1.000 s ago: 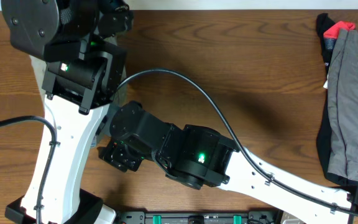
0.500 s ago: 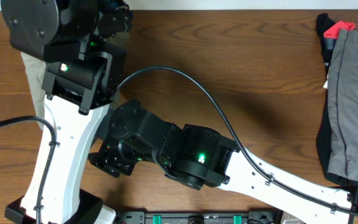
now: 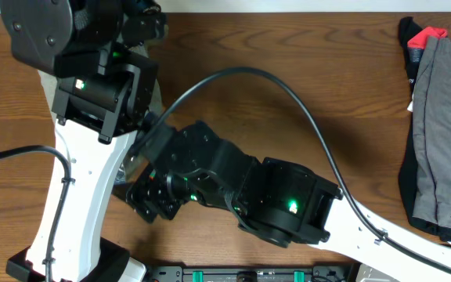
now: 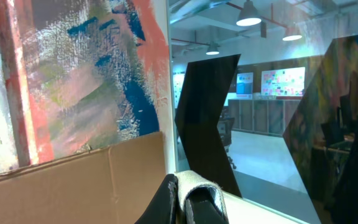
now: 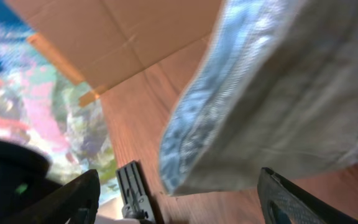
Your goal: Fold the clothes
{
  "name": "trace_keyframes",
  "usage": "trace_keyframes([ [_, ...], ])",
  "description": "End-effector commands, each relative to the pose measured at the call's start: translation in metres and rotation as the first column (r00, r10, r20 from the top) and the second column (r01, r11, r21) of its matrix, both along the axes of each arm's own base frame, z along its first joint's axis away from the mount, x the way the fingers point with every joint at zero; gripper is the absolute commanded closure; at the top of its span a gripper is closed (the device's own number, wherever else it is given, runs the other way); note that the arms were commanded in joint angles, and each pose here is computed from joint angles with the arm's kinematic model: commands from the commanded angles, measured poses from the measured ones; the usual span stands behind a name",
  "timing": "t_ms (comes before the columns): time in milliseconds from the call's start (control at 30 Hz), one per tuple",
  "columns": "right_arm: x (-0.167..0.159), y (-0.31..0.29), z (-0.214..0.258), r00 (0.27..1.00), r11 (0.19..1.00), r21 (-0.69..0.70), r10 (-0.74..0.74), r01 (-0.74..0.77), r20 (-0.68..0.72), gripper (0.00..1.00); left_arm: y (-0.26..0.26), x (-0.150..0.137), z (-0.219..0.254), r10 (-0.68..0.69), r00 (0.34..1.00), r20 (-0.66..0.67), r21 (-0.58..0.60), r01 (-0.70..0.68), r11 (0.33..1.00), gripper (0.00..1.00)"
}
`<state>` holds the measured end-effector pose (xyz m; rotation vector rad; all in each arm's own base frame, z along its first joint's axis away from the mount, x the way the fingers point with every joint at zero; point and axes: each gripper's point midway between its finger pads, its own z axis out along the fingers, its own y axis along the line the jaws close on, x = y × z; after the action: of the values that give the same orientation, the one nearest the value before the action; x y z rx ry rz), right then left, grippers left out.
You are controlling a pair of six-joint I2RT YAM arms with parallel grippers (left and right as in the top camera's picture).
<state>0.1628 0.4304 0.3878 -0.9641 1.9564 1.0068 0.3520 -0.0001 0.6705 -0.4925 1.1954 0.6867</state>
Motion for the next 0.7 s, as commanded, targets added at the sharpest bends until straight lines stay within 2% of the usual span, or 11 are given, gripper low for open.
trace_keyframes([
  [0, 0.017, 0.001, -0.011, 0.993, 0.995, -0.008, -0.101, 0.101, -0.067, 0.21, 0.002, -0.016, 0.017, -0.026, 0.998, 0.059, -0.004, 0.027, 1.0, 0.94],
  [133, 0.027, 0.009, -0.032, 0.986, 0.989, -0.057, -0.143, 0.139, -0.086, 0.24, 0.001, -0.016, 0.017, -0.031, 0.998, 0.059, -0.004, 0.031, 1.0, 0.94],
  [300, 0.043, 0.002, -0.058, 0.964, 0.96, -0.142, -0.253, 0.24, -0.078, 0.34, 0.001, -0.017, 0.018, -0.024, 0.998, 0.053, 0.006, 0.024, 1.0, 0.94],
  [333, 0.046, -0.001, -0.061, 0.96, 0.952, -0.159, -0.273, 0.26, -0.066, 0.4, 0.002, -0.017, 0.019, -0.023, 0.998, 0.056, 0.005, 0.023, 1.0, 0.94],
  [467, 0.064, -0.026, -0.068, 0.919, 0.894, -0.225, -0.395, 0.387, 0.01, 0.76, 0.003, -0.019, 0.02, -0.015, 0.998, 0.055, 0.014, 0.014, 1.0, 0.94],
  [667, 0.089, -0.067, -0.056, 0.843, 0.808, -0.242, -0.52, 0.538, 0.136, 0.96, 0.003, -0.019, 0.019, -0.01, 0.999, 0.052, 0.008, 0.009, 1.0, 0.94],
])
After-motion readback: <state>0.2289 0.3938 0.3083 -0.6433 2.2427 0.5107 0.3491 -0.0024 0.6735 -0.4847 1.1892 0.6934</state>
